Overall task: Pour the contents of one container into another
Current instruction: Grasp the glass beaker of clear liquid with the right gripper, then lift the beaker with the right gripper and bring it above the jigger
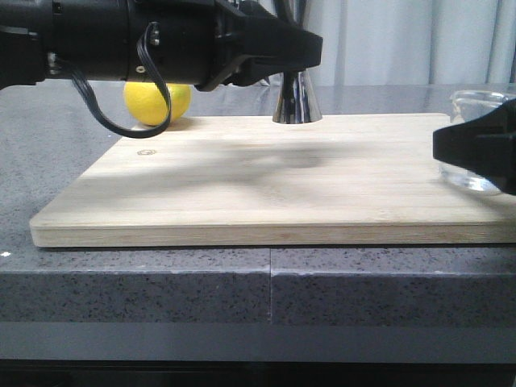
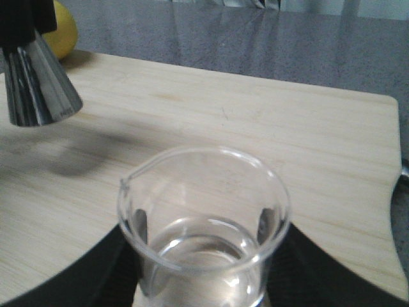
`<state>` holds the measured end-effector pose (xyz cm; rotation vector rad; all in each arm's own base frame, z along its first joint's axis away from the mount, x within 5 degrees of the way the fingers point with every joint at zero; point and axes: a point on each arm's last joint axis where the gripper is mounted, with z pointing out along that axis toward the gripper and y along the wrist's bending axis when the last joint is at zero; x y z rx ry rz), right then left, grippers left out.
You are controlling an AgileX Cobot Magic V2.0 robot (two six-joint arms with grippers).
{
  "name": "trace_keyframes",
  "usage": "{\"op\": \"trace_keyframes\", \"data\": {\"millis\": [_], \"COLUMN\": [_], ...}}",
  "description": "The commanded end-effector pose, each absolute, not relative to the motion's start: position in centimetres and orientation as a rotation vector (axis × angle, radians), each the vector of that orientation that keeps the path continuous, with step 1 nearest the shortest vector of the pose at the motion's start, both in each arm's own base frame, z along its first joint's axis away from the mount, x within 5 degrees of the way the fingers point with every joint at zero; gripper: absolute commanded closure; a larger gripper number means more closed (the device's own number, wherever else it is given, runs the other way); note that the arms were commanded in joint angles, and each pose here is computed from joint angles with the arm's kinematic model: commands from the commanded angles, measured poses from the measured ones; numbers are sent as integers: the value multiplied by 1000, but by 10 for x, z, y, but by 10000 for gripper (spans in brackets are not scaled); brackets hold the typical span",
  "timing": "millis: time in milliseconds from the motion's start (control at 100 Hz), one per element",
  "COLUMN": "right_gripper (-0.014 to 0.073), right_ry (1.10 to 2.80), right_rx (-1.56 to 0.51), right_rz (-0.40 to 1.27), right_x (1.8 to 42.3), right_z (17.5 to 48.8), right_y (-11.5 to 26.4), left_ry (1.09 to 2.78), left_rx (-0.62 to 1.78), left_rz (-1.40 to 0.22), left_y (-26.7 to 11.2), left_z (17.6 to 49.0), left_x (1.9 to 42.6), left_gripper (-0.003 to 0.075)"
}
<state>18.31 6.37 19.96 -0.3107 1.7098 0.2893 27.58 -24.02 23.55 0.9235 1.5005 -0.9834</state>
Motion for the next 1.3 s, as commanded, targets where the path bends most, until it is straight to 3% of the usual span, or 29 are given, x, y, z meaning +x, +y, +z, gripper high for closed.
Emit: {"op": "trace_keyframes", "data": {"millis": [0,410,670,970,1290], "right_gripper": [293,293,293,293,293], "right_ry": [1540,1467,1462,1414,1369], "right_rx": [-293,-330,-404,-470,-619], "right_rz": [312,300,235,144,78], "right_x": [187,213,232,236,230], "right_z": [220,259,308,359,391], "right_y": [66,76,83,83,101], "left_ry": [1355,1356,1354,1354,1352], "left_rx": [888,917,933,936,951], "left_rz": [-1046,-1041,-1038,-1038,-1035], "left_y": [-240,-241,-241,-241,-241], "left_z": [271,270,269,269,268], "left_x": [271,269,268,268,268], "left_gripper": [682,682,682,682,682]}}
